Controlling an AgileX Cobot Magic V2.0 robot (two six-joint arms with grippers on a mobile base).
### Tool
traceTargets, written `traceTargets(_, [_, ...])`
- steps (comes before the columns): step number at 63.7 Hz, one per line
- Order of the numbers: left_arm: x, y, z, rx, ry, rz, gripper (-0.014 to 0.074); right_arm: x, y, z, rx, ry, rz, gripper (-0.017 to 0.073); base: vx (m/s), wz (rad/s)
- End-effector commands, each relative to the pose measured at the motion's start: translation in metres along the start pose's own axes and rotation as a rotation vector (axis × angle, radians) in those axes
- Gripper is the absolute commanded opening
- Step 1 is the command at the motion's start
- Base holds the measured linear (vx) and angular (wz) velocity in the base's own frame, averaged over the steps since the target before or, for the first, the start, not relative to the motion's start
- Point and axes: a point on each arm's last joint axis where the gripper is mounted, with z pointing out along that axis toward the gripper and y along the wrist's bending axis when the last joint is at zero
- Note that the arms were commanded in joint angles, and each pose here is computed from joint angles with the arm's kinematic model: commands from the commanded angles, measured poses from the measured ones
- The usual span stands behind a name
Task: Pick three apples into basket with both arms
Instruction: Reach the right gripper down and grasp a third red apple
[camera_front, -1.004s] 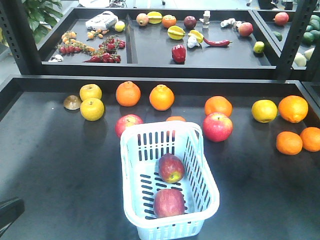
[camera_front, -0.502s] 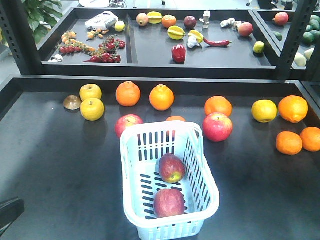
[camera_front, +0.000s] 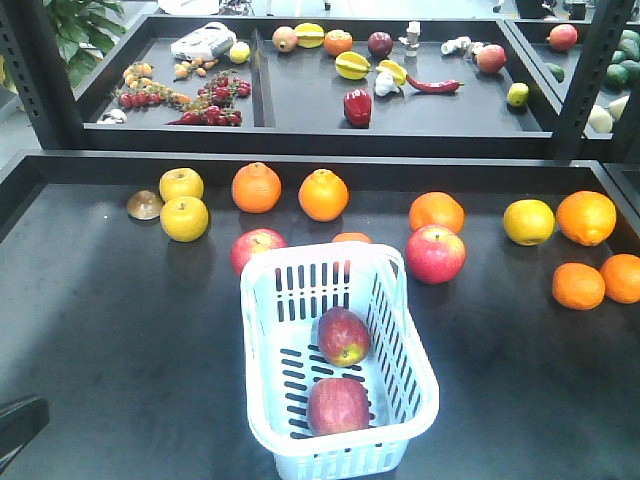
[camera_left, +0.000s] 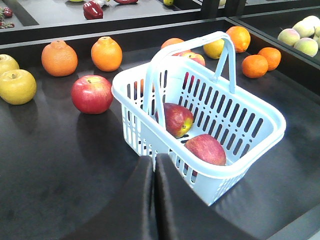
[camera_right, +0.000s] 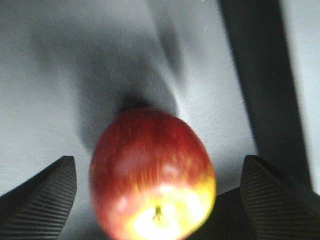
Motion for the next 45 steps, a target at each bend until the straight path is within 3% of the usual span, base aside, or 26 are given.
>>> traceTargets(1, [-0.012, 0.0, -0.002, -0.007, -0.072, -0.028, -0.0006, -0.005, -0.005, -0.007, 0.026, -0.035, 0.0, 0.0622, 0.0, 0.0])
traceTargets(29, [-0.012, 0.0, -0.002, -0.007, -0.072, -0.028, -0.0006, -0.009, -0.004, 0.011, 0.039, -0.006, -0.035, 0.0603, 0.0, 0.0])
traceTargets(45, [-0.012, 0.0, -0.002, -0.007, -0.072, -0.028, -0.0006, -0.006, -0.003, 0.01, 0.032, 0.023, -0.022, 0.0477, 0.0, 0.0])
